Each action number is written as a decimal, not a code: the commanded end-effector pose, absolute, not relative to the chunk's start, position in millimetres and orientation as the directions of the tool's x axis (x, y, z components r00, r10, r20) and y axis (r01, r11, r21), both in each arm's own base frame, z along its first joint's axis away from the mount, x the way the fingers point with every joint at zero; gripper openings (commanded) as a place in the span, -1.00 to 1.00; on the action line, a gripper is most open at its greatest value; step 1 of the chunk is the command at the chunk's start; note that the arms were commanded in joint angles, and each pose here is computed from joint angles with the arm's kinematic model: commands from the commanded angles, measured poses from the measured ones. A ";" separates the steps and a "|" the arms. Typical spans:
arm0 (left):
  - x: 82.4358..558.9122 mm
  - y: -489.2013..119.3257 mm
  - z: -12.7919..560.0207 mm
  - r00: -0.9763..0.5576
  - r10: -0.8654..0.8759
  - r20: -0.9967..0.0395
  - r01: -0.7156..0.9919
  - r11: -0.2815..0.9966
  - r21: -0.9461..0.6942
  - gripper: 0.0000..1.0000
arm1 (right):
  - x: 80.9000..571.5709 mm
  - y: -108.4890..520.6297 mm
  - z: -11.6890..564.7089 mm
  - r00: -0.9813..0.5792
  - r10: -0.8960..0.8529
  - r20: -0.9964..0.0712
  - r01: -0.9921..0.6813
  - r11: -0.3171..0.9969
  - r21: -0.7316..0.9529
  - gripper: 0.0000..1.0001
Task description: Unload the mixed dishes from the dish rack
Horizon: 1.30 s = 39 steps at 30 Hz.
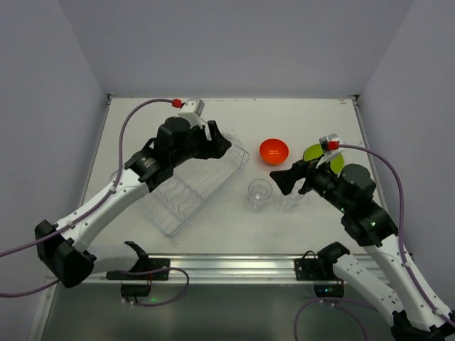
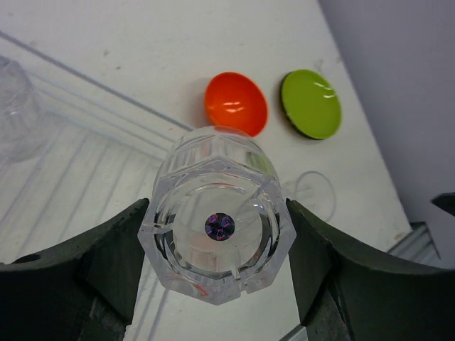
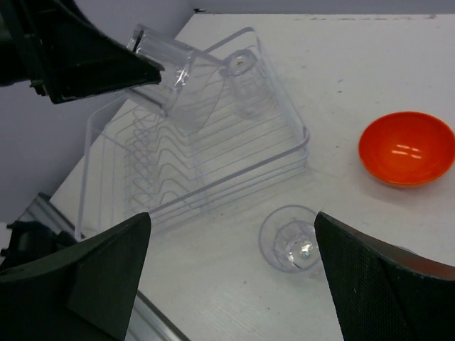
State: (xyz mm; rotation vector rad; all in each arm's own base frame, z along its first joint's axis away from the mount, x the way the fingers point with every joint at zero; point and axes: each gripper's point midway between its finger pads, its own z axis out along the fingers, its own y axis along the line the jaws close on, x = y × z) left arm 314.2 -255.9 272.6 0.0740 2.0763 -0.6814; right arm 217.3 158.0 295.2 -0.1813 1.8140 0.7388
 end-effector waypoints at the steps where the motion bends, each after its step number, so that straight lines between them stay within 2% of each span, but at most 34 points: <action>1: 284.6 -297.6 312.4 -0.550 -0.234 -0.802 0.545 0.626 -0.557 -1.00 | 189.9 188.4 320.3 -0.339 0.191 -0.921 -0.680 0.627 0.380 0.98; 2: 269.8 -305.7 334.6 -0.532 -0.260 -0.806 0.620 0.529 -0.580 -1.00 | 183.0 194.3 322.8 -0.346 0.183 -0.920 -0.712 0.587 0.385 0.98; 5: 240.9 -313.3 345.3 -0.531 -0.280 -0.800 0.710 0.368 -0.600 -1.00 | 174.8 203.7 321.6 -0.366 0.188 -0.911 -0.749 0.521 0.408 0.97; 6: 226.6 -318.0 362.4 -0.502 -0.290 -0.815 0.775 0.267 -0.573 -1.00 | 167.4 208.6 321.0 -0.381 0.183 -0.906 -0.772 0.478 0.420 0.96; 11: 192.6 -319.5 381.2 -0.513 -0.327 -0.794 0.829 0.052 -0.557 -1.00 | 144.0 216.3 331.7 -0.332 0.215 -0.918 -0.855 0.342 0.390 0.89; 14: 174.5 -319.6 382.2 -0.534 -0.315 -0.784 0.836 -0.054 -0.547 -1.00 | 139.7 216.8 338.0 -0.320 0.232 -0.918 -0.866 0.320 0.383 0.79; 19: 162.4 -320.2 376.2 -0.579 -0.309 -0.755 0.812 -0.131 -0.569 -1.00 | 126.1 221.3 349.6 -0.297 0.233 -0.926 -0.907 0.235 0.350 0.61; 24: 158.9 -316.8 373.7 -0.591 -0.342 -0.731 0.803 -0.160 -0.574 -1.00 | 116.6 225.7 356.3 -0.322 0.260 -0.910 -0.917 0.152 0.368 0.52; 26: 155.2 -316.1 377.5 -0.591 -0.359 -0.722 0.803 -0.179 -0.568 -1.00 | 117.1 226.4 358.2 -0.306 0.289 -0.907 -0.925 0.138 0.355 0.40; 35: 151.8 -327.3 373.0 -0.594 -0.408 -0.693 0.796 -0.172 -0.581 -1.00 | 124.1 233.0 363.3 -0.370 0.386 -0.845 -0.901 0.075 0.428 0.16; 39: 158.8 -328.4 368.8 -0.595 -0.441 -0.672 0.786 -0.144 -0.601 -1.00 | 120.3 235.5 366.5 -0.369 0.400 -0.839 -0.904 0.055 0.423 -0.08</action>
